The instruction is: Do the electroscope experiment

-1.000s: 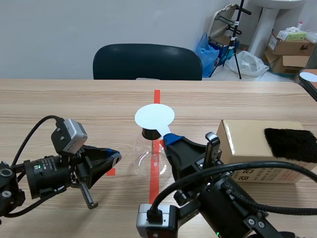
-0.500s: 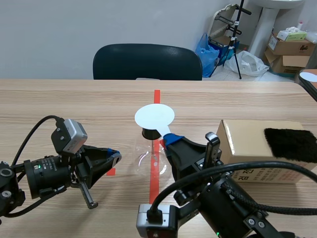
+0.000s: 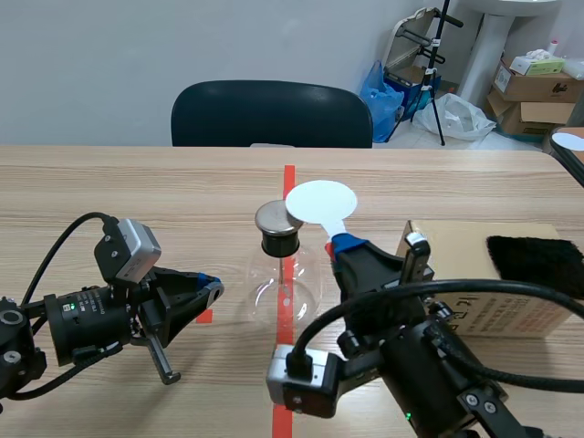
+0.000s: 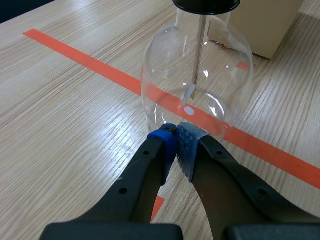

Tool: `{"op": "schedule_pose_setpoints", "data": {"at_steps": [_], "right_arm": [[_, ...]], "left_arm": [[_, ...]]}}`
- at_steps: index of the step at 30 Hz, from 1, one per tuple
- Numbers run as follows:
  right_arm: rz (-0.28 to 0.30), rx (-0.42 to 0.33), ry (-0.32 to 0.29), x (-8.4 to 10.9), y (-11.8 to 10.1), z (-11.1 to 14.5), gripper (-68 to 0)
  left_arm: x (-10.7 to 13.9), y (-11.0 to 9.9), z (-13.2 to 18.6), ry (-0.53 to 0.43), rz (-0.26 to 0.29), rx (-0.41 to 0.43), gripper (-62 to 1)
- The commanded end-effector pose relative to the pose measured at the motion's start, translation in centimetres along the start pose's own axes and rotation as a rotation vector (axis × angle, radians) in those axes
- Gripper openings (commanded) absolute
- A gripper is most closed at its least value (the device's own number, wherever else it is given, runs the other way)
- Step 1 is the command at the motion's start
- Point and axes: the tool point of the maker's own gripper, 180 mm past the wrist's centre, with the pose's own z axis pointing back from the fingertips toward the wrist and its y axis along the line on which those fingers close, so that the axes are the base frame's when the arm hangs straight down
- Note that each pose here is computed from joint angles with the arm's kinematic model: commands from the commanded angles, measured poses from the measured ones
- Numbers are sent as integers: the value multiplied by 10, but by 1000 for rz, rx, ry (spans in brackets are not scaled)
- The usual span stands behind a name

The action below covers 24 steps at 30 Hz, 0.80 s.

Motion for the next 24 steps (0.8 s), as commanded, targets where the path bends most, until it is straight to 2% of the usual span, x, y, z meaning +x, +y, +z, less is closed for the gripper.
{"op": "schedule_pose_setpoints", "data": {"at_steps": [1,15,21,24], "right_arm": [[16,-27,30,-10,-6,-3,-665],[11,-29,364,-69,-7,9,-665],[10,-29,444,-82,-7,15,-665],[9,-30,456,-84,-7,16,-665]], "left_arm": [[14,3,-3,-51,-3,7,-577],[14,3,-3,-51,-3,7,-577],[14,3,-3,-51,-3,7,-577],[14,3,-3,-51,-3,7,-577]]}}
